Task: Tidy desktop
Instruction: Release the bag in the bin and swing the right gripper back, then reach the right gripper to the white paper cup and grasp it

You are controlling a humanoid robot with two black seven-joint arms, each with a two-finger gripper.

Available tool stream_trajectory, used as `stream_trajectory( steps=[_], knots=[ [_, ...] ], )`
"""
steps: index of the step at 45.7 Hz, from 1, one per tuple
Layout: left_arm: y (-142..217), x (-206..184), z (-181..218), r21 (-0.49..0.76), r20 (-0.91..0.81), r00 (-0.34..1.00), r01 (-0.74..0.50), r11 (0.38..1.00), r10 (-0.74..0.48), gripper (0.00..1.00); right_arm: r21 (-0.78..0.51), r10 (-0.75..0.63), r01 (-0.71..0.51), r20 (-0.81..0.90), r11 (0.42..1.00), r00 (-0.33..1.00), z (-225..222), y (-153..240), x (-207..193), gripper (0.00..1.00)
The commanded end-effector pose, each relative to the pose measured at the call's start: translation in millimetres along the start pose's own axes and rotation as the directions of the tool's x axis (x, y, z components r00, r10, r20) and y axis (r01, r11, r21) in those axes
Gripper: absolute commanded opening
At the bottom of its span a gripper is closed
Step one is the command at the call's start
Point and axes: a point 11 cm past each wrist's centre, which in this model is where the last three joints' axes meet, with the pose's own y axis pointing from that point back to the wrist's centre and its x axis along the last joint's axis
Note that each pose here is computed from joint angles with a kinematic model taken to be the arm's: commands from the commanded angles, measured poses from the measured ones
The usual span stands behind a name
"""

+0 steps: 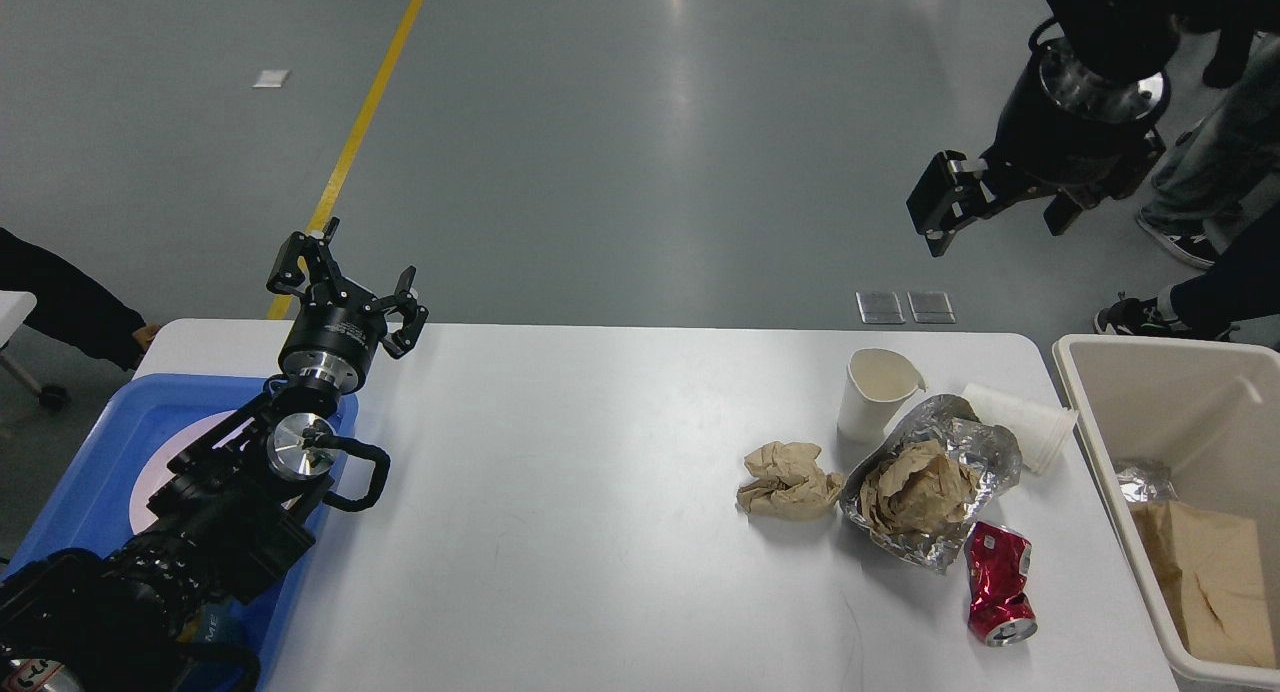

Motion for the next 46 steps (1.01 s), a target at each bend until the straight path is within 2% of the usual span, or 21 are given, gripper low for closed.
stream_trajectory(
  steps=[1,11,19,25,30,36,42,46],
  knots=[
    [0,0,0,0.0,0.0,1.0,-0.001,1.0,0.001,0.96,-0.029,0.091,-0.09,0.053,0.996,0.994,16,-44,-3,1.0],
    [0,0,0,0.0,0.0,1.0,0.001,1.0,-0.001,0.96,-0.032,0.182,-0.179,0.093,0.983,0.979,15,-110,-16,1.0],
    [0,0,0,0.0,0.0,1.0,0.001,1.0,-0.001,0.96,-0.025,0.193,-0.192,0.053,0.981,0.98,-9,-172,-44,1.0],
    [0,0,0,0.0,0.0,1.0,0.001,1.0,-0.001,0.96,-0.023,0.214,-0.214,0.009,0.977,0.977,-20,-198,-56,1.0],
    [0,0,0,0.0,0.0,1.0,0.001,1.0,-0.001,0.96,-0.016,0.247,-0.247,0.037,0.969,0.968,-24,-214,-57,1.0],
    [0,0,0,0.0,0.0,1.0,0.001,1.0,-0.001,0.96,-0.021,0.248,-0.247,0.059,0.969,0.967,-21,-223,-59,0.9],
    [0,0,0,0.0,0.0,1.0,0.001,1.0,-0.001,0.96,-0.026,0.249,-0.248,0.064,0.968,0.966,-23,-237,-62,0.76],
    [0,-1,-1,0.0,-0.001,1.0,0.001,1.0,-0.001,0.96,-0.029,0.25,-0.249,0.082,0.968,0.965,-23,-247,-65,0.76]
  ],
)
